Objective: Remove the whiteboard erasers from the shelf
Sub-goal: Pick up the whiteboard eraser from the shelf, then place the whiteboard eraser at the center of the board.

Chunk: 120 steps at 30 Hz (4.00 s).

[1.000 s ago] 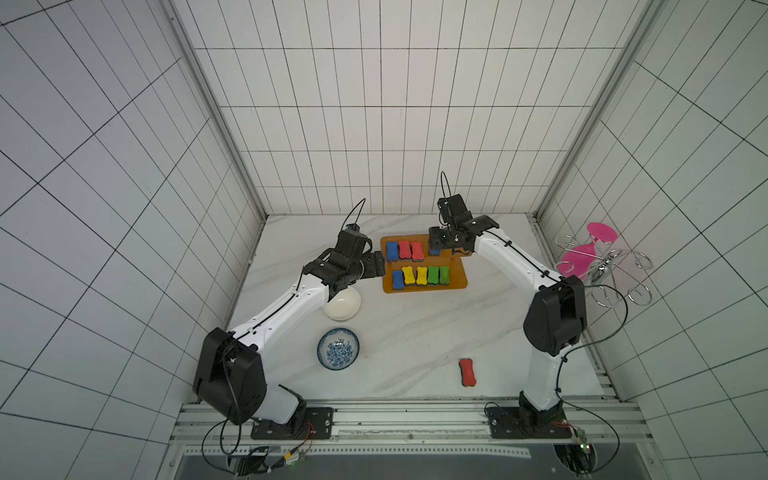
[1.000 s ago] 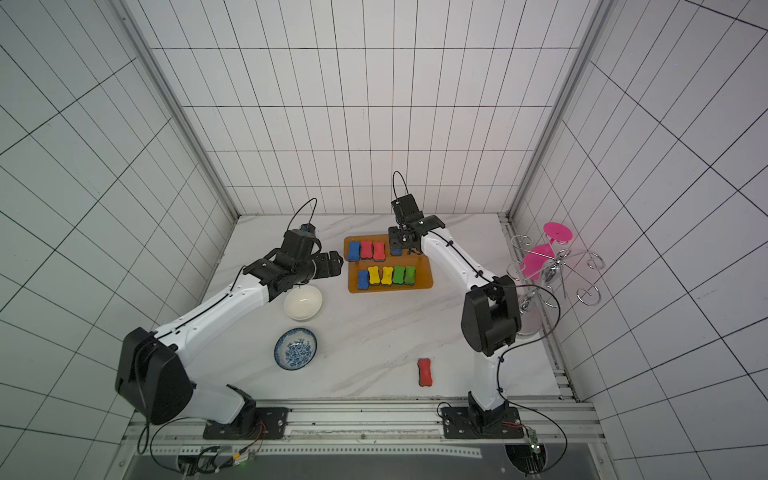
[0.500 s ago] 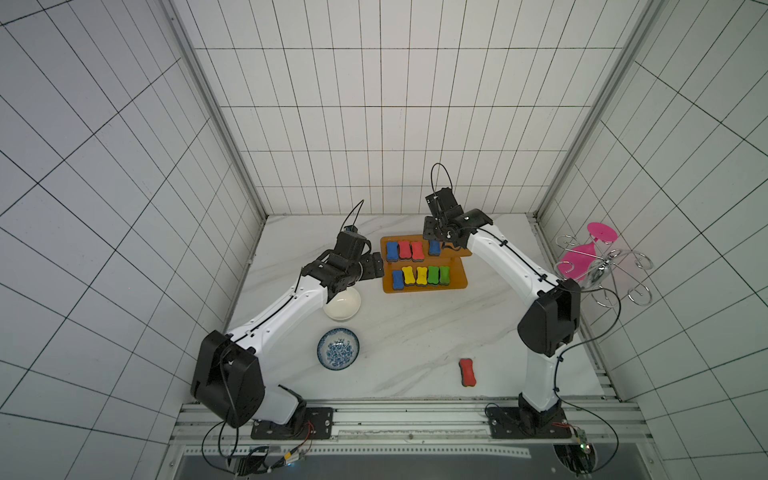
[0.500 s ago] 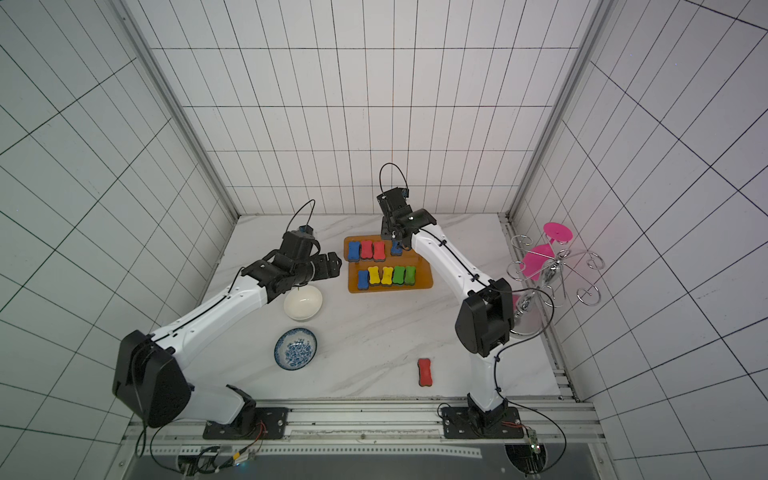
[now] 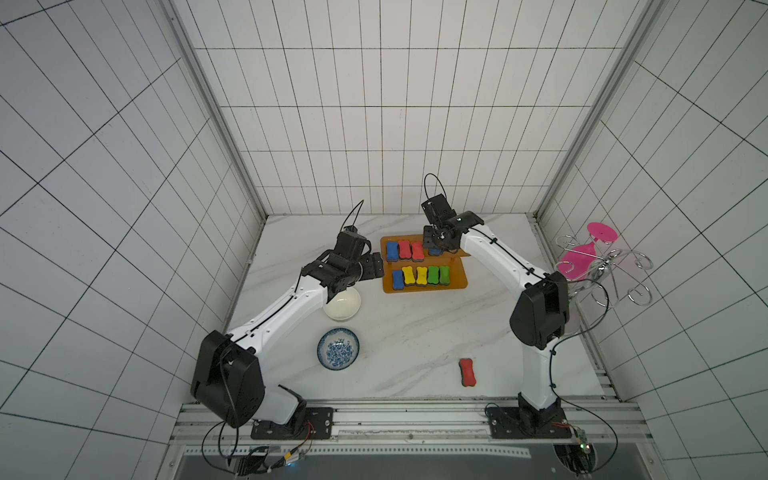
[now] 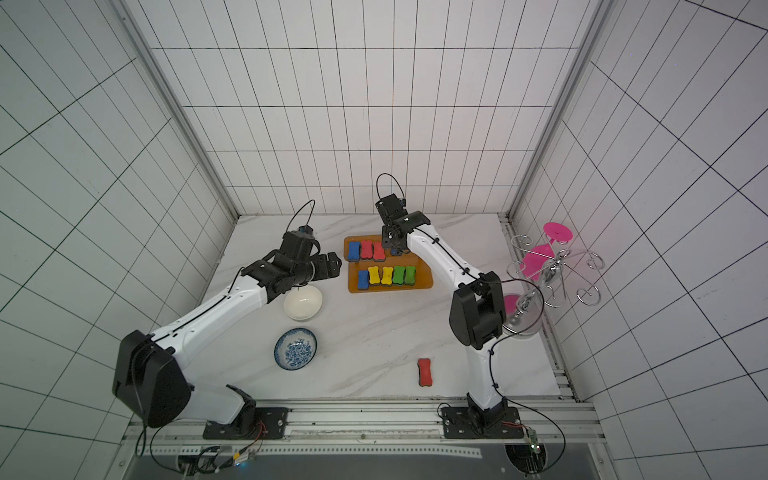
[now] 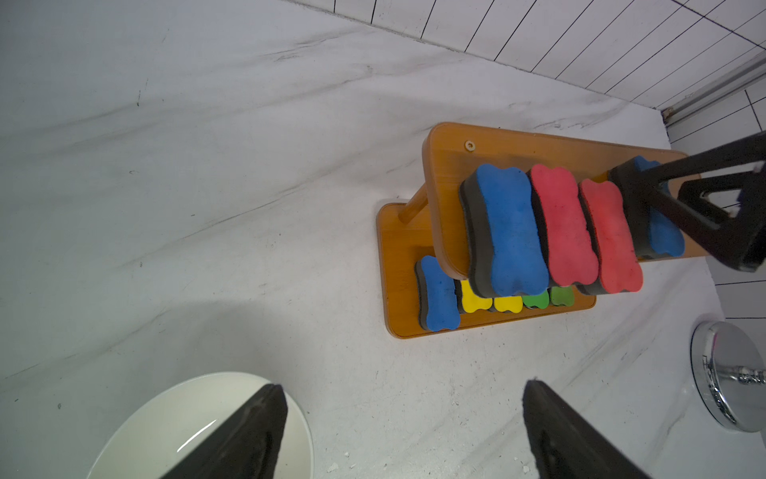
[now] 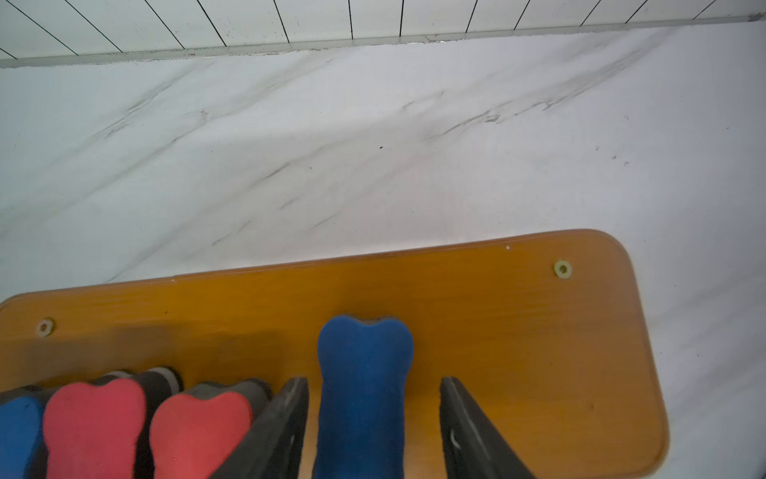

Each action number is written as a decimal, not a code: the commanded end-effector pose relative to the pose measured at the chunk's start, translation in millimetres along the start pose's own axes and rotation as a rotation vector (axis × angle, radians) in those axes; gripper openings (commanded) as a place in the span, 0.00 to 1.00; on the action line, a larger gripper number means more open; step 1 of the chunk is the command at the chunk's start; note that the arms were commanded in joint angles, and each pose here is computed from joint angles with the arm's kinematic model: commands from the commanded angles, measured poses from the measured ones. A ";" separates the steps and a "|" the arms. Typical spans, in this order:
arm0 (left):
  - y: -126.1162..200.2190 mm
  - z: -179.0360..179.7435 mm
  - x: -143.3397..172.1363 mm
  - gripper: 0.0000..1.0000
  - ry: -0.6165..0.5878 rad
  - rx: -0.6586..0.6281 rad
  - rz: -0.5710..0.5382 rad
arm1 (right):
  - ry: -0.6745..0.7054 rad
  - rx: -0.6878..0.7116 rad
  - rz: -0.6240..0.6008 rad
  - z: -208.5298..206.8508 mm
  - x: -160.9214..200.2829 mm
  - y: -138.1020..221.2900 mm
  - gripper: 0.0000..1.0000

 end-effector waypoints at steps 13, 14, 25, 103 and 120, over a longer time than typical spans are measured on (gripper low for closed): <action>-0.1 3.8 0.1 0.93 0.007 -0.016 0.001 | 0.013 0.015 0.073 -7.3 18.3 -27.4 0.46; 0.6 4.0 -0.4 0.93 0.006 -0.018 -0.001 | 0.013 0.014 0.071 -7.1 17.7 -27.7 0.46; 5.0 6.4 -3.9 0.93 -0.005 -0.027 -0.010 | 0.007 0.001 0.101 -8.9 25.9 -31.1 0.12; 36.2 5.3 21.0 0.93 -0.022 0.041 -0.016 | 0.065 0.046 0.330 -65.2 385.4 73.3 0.24; 33.4 3.6 21.5 0.92 -0.018 0.042 -0.007 | 0.087 0.041 0.334 -65.5 391.5 76.4 0.30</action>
Point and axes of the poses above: each gripper's point midway between its finger pads, its own y axis back along the fingers, its own z axis along the line the jaws close on, x = y × z, the point moved 1 cm from there along y, back along the fingers, and after that the axes turned 3 degrees about -y, right-handed, at the moved point
